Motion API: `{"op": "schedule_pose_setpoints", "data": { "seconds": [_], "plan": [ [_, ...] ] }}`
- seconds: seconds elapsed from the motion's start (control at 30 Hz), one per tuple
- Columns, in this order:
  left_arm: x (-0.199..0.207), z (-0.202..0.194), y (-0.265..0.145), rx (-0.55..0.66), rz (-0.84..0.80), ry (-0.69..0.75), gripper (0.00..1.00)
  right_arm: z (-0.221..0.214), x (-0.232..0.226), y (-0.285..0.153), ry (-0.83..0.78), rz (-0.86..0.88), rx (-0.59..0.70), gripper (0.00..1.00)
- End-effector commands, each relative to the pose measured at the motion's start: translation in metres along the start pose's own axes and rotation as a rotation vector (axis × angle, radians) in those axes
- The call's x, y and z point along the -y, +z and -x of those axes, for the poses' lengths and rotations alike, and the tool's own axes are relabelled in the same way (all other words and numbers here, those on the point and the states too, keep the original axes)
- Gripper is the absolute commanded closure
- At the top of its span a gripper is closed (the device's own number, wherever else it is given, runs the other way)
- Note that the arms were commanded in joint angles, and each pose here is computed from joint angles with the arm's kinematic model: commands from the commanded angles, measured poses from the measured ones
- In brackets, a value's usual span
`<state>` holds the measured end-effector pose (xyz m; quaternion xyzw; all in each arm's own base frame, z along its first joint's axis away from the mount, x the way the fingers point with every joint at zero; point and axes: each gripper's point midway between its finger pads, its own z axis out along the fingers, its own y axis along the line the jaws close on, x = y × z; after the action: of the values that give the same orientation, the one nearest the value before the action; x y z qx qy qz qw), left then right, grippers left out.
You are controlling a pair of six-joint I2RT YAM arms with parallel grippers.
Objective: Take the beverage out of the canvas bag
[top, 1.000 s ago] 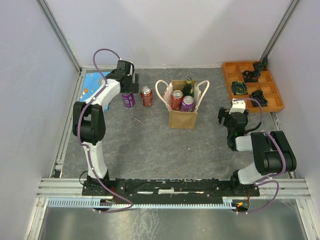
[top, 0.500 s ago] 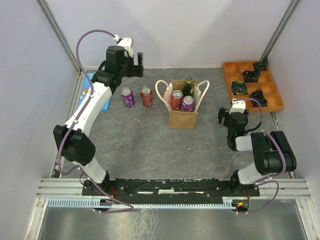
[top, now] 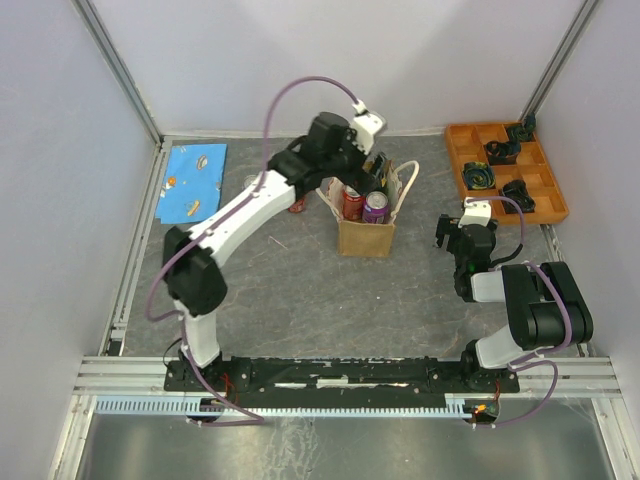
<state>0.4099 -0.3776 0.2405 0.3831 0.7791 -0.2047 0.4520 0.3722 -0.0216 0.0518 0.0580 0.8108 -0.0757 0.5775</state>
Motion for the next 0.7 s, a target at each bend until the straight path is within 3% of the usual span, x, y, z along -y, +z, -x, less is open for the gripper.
{"op": "schedule_pose_setpoints", "data": {
  "seconds": [0.0,0.23,0.67],
  "plan": [
    [0.003,-0.001,0.019,-0.044,-0.004,0.081,0.06,0.022,-0.002,0.005,0.014,0.006,0.061,0.01],
    [0.009,-0.030,0.054,-0.153,-0.019,0.126,0.05,0.022,-0.001,0.005,0.014,0.004,0.061,0.01],
    [0.022,-0.064,0.084,-0.218,-0.090,0.148,0.05,0.022,-0.001,0.005,0.014,0.004,0.061,0.01]
  ]
}}
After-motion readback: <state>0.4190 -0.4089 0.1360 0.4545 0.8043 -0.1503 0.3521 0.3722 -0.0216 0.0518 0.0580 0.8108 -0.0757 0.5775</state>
